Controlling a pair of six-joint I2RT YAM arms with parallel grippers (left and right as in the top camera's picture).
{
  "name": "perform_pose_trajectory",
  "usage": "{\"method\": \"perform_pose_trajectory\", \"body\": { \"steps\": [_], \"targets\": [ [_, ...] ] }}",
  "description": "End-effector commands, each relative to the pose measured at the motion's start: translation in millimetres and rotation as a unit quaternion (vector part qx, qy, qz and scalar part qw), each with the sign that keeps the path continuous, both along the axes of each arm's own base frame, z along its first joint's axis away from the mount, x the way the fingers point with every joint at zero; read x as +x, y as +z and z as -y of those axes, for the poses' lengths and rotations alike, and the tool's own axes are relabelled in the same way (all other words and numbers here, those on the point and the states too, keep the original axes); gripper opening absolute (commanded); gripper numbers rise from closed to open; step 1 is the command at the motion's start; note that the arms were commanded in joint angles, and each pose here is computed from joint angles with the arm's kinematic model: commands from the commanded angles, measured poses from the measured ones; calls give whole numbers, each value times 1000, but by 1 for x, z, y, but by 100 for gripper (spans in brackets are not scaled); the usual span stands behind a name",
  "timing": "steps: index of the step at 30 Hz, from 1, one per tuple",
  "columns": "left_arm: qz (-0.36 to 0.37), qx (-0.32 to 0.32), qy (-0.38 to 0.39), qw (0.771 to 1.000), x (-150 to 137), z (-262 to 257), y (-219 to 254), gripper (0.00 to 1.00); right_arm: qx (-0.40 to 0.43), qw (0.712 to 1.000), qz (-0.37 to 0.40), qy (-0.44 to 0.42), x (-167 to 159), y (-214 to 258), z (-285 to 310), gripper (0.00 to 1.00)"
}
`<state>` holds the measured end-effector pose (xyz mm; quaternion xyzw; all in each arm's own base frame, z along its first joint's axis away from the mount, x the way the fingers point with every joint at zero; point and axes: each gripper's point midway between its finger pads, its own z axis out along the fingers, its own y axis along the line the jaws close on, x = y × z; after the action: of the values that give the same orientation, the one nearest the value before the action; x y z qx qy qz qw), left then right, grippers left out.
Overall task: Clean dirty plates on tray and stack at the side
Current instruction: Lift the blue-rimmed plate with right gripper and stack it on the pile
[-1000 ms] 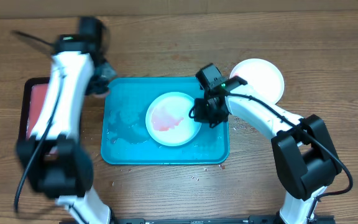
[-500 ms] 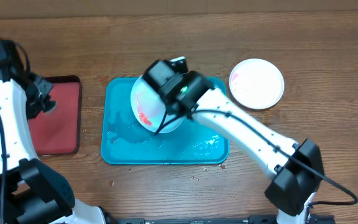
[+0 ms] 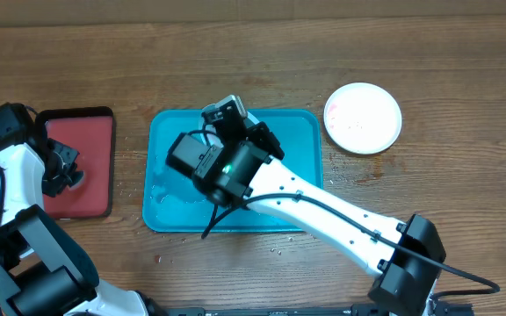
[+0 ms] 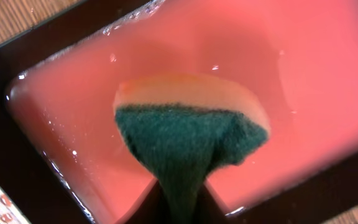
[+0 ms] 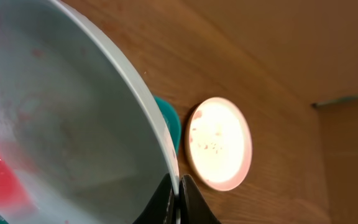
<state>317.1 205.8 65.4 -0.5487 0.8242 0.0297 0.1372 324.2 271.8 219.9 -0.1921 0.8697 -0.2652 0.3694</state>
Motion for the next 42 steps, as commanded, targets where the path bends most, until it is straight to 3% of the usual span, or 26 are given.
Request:
{"method": "perform_pose_trajectory", "body": {
  "steps": [1, 8, 14, 21, 23, 24, 25, 26, 31, 33, 35, 37, 39, 42],
  "targets": [
    [-16, 1, -3, 1000, -4, -4, -12, 29, -25, 998, 58, 11, 1, 31, -2, 4],
    [-14, -10, -5, 1000, 0, -2, -18, 52, -66, 993, 94, 23, -1, 46, -4, 4],
    [22, -39, -45, 998, 19, 7, 3, 55, -103, 988, 111, 28, 2, 56, 0, 4],
    [45, -62, -55, 996, 30, 14, 55, 46, -182, 971, 155, 27, 5, 81, 9, 4],
    [54, -69, -59, 994, 33, 17, 62, 50, -186, 970, 153, 29, 5, 81, 9, 4],
    [55, -70, -59, 994, 34, 17, 62, 58, -182, 971, 150, 29, 5, 80, 8, 4],
    [54, -70, -60, 994, 34, 18, 62, 96, -169, 974, 151, 27, 5, 78, 7, 4],
    [54, -70, -60, 994, 34, 17, 62, 100, -150, 977, 148, 25, 6, 74, 5, 4],
    [54, -69, -60, 994, 34, 17, 61, 100, -31, 997, 68, 10, 23, 34, 3, 4],
    [54, -69, -60, 994, 34, 17, 61, 100, 12, 1000, -16, 19, 30, 5, 6, 4],
    [54, -69, -60, 994, 34, 17, 61, 100, -3, 998, -58, 17, 34, -4, 24, 4],
    [54, -69, -60, 994, 34, 17, 61, 100, -3, 999, -31, -38, 40, 2, 47, 4],
    [54, -69, -60, 994, 34, 17, 61, 100, 35, 993, 22, -111, 50, 10, 66, 4],
    [54, -69, -60, 994, 34, 17, 61, 100, 100, 981, 39, -164, 69, 5, 80, 4]
  ]
}}
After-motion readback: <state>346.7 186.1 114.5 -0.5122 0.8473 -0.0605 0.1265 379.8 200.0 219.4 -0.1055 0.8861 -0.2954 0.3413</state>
